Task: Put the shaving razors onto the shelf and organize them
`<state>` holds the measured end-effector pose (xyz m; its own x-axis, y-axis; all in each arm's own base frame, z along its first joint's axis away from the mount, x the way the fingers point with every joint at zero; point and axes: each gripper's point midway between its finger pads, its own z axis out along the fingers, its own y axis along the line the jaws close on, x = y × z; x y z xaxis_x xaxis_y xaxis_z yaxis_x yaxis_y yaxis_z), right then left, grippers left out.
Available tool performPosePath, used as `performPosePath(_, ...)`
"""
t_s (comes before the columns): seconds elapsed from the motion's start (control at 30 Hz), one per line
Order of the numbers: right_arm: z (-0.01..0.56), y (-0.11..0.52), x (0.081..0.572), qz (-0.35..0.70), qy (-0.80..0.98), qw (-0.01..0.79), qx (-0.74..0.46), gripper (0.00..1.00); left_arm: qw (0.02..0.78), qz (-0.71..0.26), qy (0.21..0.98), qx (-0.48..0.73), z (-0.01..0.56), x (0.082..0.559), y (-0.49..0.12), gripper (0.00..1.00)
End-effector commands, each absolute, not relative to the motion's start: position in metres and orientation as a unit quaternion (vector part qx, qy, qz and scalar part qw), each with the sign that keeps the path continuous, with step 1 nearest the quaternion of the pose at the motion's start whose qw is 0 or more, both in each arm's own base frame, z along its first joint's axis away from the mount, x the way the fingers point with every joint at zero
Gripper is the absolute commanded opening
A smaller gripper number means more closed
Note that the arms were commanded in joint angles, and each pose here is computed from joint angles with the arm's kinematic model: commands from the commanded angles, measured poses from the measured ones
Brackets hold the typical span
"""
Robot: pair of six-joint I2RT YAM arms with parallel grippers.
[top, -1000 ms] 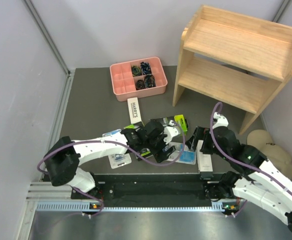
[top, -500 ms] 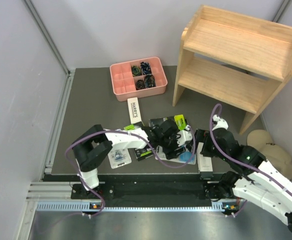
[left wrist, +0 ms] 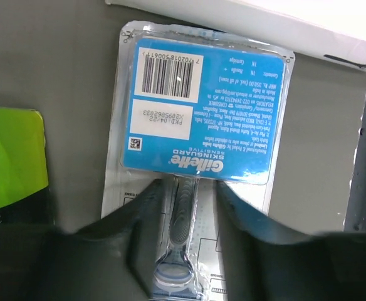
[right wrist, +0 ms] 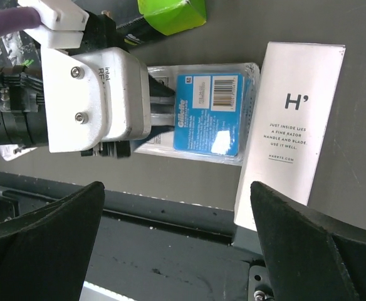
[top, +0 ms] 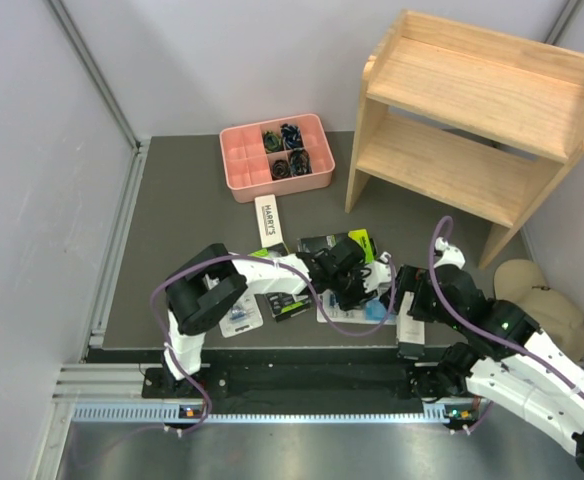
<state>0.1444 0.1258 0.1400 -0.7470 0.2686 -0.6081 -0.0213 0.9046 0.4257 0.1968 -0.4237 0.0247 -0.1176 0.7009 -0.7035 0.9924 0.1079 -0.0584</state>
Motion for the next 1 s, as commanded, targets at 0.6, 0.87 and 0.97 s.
performPosePath(0.6,0.197,0.127,0.143,0.254,0.884,0.384,0.077,0.99,0.282,-0.219,0.778,0.517,0.057,0.221,-0.410,0.00)
performPosePath(0.87,0.249,0.121,0.138,0.308,0.845,0.426,0.095,0.99,0.330,-0.201,0.796,0.466,0.096,0.245,-0.397,0.00)
performPosePath(0.97,0.257,0.120,0.135,0.325,0.835,0.432,0.102,0.98,0.345,-0.214,0.796,0.449,0.119,0.243,-0.395,0.00)
